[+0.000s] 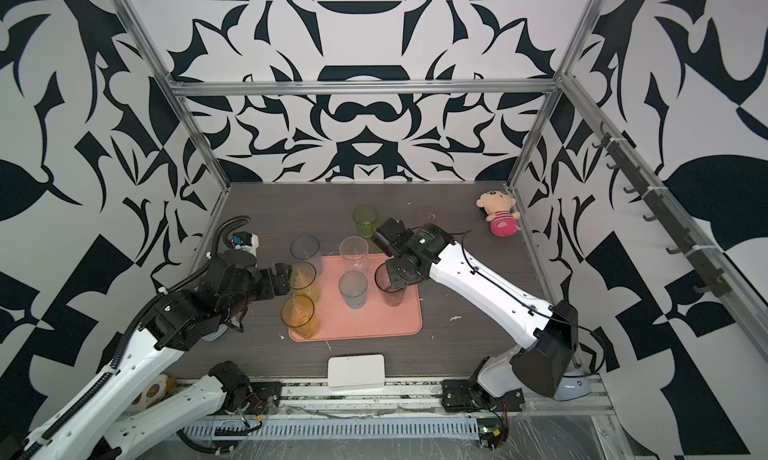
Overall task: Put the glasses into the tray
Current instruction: 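Lower the dark gray cup onto the tray's near corner and open right gripper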
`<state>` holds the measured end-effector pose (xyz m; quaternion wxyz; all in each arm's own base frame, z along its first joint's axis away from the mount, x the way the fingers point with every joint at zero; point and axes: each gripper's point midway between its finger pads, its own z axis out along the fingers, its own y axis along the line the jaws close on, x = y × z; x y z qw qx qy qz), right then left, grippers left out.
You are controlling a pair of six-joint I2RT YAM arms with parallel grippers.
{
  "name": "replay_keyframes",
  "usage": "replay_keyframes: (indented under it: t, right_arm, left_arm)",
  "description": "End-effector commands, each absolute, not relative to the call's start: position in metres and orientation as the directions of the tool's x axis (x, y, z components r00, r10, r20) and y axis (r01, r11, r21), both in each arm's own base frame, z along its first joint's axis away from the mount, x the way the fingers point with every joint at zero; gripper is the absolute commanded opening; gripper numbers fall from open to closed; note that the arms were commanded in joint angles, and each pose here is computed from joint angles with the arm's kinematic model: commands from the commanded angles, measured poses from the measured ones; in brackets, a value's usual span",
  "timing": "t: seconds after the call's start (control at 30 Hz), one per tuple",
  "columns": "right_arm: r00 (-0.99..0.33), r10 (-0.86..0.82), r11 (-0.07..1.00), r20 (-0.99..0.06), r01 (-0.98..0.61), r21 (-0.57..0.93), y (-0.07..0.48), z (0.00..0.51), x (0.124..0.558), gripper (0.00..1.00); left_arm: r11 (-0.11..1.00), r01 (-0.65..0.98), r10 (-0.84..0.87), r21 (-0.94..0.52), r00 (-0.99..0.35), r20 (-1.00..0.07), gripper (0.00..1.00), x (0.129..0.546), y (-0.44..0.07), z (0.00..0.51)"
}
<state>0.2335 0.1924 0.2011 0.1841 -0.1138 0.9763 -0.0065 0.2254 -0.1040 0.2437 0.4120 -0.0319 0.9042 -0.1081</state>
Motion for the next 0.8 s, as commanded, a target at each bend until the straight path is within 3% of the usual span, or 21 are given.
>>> replay_keyframes:
  t: [0.0, 0.77]
  right_arm:
    - [-0.896, -0.169, 0.984, -0.410, -0.179, -0.015, 0.200, 0.204, 0.227, 0.00]
    - [-0.886, -0.211, 0.966, -0.412, -0.254, 0.053, 0.245, 0.171, 0.182, 0.00]
  left_arm:
    - [0.973, 0.027, -0.154, -0.230, -0.669, -0.727, 1.00, 0.225, -0.105, 0.237]
    - [0.966, 0.024, -0.179, -0.257, -0.657, -0.732, 0.99, 0.220, -0.102, 0.237]
